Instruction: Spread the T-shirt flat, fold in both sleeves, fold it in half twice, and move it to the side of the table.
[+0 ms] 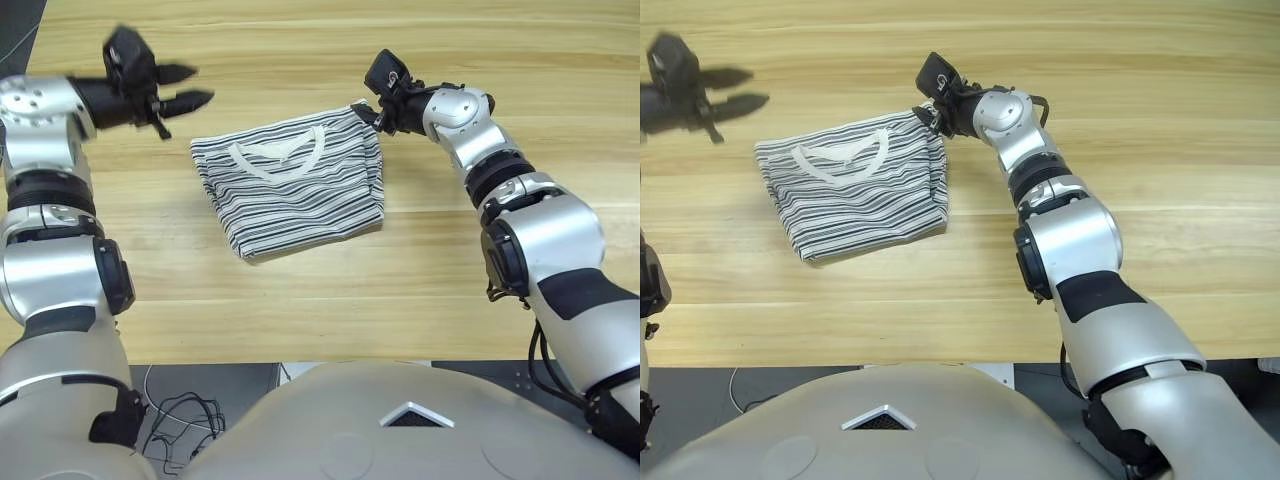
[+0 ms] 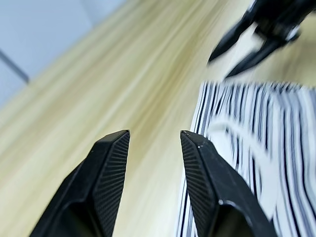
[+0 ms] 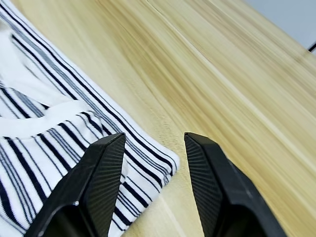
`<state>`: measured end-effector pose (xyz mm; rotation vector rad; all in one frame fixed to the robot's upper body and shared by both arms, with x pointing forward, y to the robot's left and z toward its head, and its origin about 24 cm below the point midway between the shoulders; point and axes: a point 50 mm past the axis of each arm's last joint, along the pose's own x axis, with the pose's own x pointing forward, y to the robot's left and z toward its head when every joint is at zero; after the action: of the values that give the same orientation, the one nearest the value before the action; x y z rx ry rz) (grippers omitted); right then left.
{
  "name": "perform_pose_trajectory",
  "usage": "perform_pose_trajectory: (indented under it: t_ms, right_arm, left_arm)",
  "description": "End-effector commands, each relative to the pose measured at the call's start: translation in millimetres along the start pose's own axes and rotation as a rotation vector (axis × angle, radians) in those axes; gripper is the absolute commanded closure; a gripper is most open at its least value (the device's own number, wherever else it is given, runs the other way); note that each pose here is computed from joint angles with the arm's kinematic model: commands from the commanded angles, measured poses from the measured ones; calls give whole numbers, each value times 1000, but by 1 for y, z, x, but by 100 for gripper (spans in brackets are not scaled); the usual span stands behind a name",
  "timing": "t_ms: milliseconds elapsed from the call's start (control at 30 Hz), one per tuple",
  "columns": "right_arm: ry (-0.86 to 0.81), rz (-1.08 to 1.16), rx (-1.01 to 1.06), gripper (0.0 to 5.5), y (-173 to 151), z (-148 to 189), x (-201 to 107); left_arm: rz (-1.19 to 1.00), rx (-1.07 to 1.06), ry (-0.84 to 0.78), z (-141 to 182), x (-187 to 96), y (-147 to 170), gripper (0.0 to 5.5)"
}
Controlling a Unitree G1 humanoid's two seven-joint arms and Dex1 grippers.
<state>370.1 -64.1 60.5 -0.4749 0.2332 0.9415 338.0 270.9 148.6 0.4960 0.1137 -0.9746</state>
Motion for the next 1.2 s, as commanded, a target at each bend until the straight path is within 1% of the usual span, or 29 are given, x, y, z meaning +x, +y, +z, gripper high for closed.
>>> perform_pose_trajectory:
  t_ms: [33, 133, 233, 333, 467, 600, 667, 700, 800, 933, 1000, 1067, 1167, 1200]
  right_arm:
    - [-26, 96, -68, 330, -2, -8, -12]
    - [94, 131, -151, 330, 5, -27, -15]
    - [166, 117, -157, 330, 10, -40, -16]
    - [210, 102, -162, 330, 15, -48, -15]
    - [263, 86, -182, 330, 19, -56, -14]
    - [292, 89, -213, 330, 20, -60, -15]
    - [297, 109, -232, 330, 16, -63, -21]
    - [298, 129, -243, 330, 15, -66, -25]
    - [286, 230, -285, 330, 12, -73, -39]
    - [226, 407, -320, 330, 19, -78, -55]
    - [187, 507, -314, 330, 27, -80, -61]
    - [129, 633, -268, 330, 42, -80, -67]
    - [50, 772, -173, 330, 65, -70, -73]
    - [29, 800, -132, 330, 72, -65, -73]
  left_arm:
    - [-320, 138, -81, 23, 28, -54, 359]
    - [-349, 133, 75, -9, 36, -73, 359]
    - [-371, 156, 223, -38, 37, -87, 359]
    - [-420, 229, 329, -55, 34, -96, 359]
    - [-495, 273, 399, -67, 28, -107, 359]
    - [-612, 510, 540, -73, 20, -128, 359]
    - [-618, 671, 609, -79, 20, -130, 359]
    - [-604, 763, 617, -79, 23, -129, 359]
    - [-534, 1026, 513, -69, 37, -120, 359]
    - [-486, 1402, 420, -56, 46, -101, 359]
    - [-470, 1554, 382, -54, 47, -91, 359]
    - [-421, 1734, 318, -56, 48, -79, 359]
    - [-402, 1865, 256, -69, 41, -67, 359]
    - [-401, 1909, 211, -72, 40, -66, 359]
